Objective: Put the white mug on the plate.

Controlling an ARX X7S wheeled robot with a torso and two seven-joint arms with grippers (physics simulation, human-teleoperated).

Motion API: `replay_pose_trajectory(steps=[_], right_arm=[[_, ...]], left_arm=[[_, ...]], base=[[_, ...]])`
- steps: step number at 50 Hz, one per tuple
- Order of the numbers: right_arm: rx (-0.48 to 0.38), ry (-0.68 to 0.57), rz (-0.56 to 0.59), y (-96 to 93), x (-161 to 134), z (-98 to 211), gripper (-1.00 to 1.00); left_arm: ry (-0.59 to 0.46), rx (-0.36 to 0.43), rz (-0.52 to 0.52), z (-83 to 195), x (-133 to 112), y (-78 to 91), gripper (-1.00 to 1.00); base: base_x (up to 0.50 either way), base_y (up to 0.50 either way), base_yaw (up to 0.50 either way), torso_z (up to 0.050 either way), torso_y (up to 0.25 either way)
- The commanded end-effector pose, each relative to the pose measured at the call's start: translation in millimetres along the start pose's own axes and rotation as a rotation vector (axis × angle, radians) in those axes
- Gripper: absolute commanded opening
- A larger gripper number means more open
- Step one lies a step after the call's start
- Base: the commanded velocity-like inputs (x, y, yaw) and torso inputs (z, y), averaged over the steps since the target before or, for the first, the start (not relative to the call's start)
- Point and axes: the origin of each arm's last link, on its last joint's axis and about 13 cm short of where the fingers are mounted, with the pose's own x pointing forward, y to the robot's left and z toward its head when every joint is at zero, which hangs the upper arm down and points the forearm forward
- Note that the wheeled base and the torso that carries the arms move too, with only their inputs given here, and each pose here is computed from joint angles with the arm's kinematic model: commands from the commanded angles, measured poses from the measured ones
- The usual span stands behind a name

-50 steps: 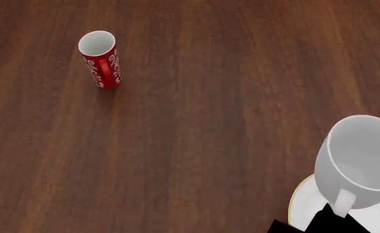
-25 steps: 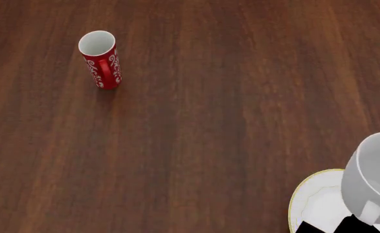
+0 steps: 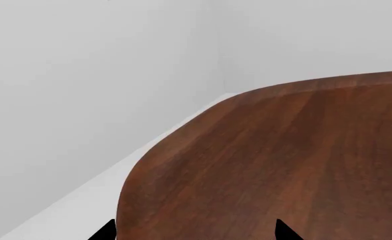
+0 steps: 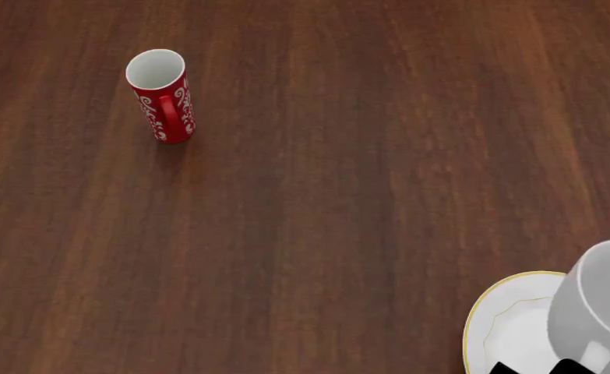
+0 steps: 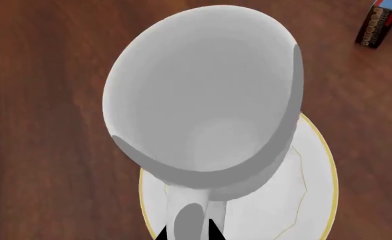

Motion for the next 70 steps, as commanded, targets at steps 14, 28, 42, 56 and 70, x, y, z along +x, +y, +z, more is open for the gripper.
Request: replay_pose_trajectory(steps=[14, 28, 42, 56, 70], right_arm=[[0.020, 0.027, -0.002, -5.6, 19.5, -7.7, -1.00], [0.017, 0.051, 0.010, -3.1, 26.7, -11.8, -1.00], [0.020, 0.057, 0.002, -5.9, 24.9, -15.7, -1.00], [0.022, 0.073, 0.003, -5.4, 24.9, -19.4, -1.00], [0.037, 0.083, -0.005, -7.0, 25.5, -22.0, -1.00]], left_arm=[[0.001, 0.004, -0.003, -0.1, 0.2, -0.8, 1.00], [0.002, 0.009, 0.003, 0.0, -0.6, 1.1, 1.00], [0.001, 0.008, 0.004, 0.4, -0.5, 1.9, 1.00], [0.001, 0.009, 0.004, 0.5, 0.3, 1.8, 1.00], [0.001, 0.008, 0.006, -0.1, 0.0, 2.5, 1.00]], base=[[0.00, 0.00, 0.00, 0.000, 0.001], [0.00, 0.00, 0.00, 0.000, 0.000], [0.00, 0.00, 0.00, 0.000, 0.000], [0.00, 0.00, 0.00, 0.000, 0.000], [0.00, 0.00, 0.00, 0.000, 0.001]])
